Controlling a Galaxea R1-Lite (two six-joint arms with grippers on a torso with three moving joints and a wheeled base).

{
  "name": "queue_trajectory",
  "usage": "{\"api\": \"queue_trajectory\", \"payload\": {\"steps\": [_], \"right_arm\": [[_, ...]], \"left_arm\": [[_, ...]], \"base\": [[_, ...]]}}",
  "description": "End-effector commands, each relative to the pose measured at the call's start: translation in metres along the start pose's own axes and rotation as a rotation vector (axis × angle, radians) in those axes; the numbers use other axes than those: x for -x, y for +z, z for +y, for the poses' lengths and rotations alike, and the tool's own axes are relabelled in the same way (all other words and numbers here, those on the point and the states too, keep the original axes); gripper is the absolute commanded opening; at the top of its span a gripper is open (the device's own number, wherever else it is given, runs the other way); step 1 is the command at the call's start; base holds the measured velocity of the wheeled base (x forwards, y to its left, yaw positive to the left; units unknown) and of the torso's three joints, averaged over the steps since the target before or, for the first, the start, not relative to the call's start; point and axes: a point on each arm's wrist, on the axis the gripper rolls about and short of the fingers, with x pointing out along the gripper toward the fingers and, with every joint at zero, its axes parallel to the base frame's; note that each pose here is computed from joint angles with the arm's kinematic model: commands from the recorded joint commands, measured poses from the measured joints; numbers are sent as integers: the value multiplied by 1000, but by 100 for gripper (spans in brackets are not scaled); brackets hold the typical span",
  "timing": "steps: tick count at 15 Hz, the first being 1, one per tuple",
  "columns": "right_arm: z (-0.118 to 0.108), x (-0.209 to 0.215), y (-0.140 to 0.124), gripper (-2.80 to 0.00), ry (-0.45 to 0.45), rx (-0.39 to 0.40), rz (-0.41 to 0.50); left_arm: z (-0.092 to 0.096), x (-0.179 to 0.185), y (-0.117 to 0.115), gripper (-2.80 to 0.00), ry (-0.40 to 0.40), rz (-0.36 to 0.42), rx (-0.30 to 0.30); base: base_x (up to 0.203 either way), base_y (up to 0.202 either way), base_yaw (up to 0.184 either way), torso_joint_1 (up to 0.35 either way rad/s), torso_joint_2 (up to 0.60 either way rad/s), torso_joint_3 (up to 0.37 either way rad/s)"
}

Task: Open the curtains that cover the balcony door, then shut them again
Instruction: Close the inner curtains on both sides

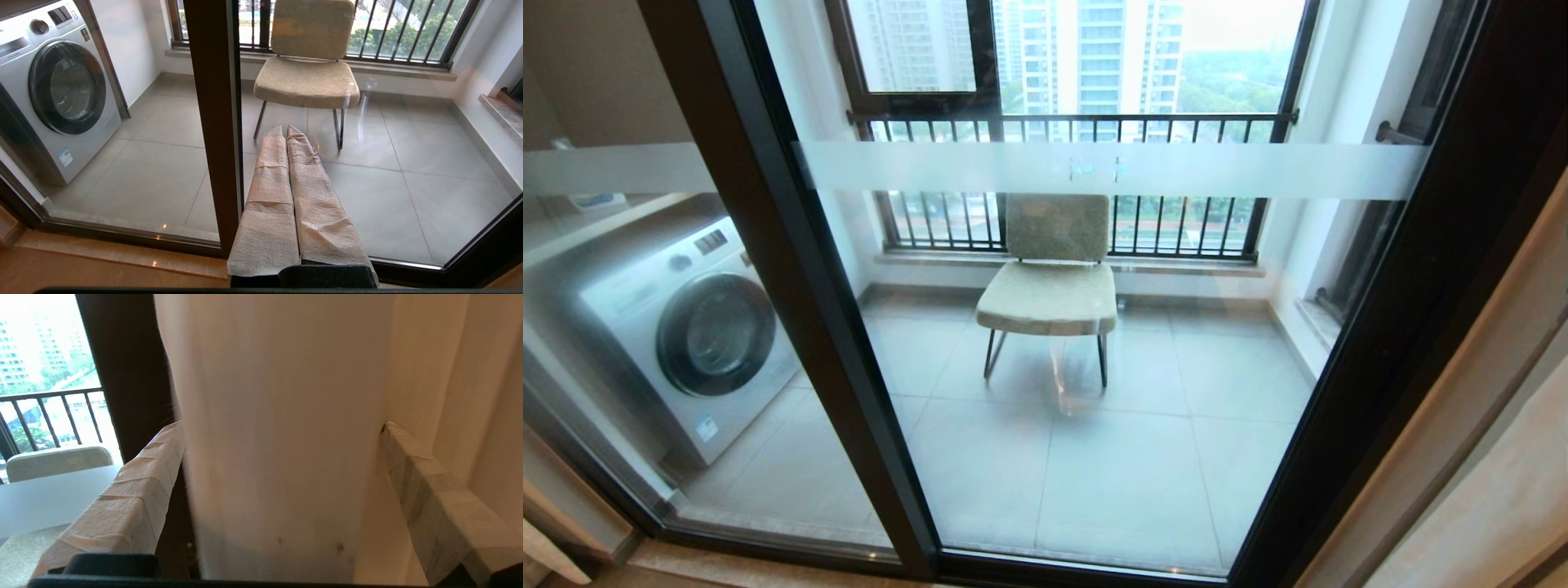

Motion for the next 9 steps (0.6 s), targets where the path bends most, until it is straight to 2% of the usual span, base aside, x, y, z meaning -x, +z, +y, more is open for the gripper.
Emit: {"api": "queue_trajectory", "payload": {"steps": [1,4,5,9], "right_arm": [[1,-20,-9,0,17,-11,20],[5,-33,-7,0,38,-31,6],[6,-35,-6,-280,49,-32,5],[7,-38,-8,-280,92,-44,17]], "left_arm": [[0,0,0,-280,1,0,1],[0,0,0,-280,1,0,1],[0,0,0,-280,1,0,1],[0,0,0,-280,1,0,-1]], "base": [[0,0,0,0,0,0],[0,0,0,0,0,0],[0,0,0,0,0,0],[0,0,0,0,0,0]]}}
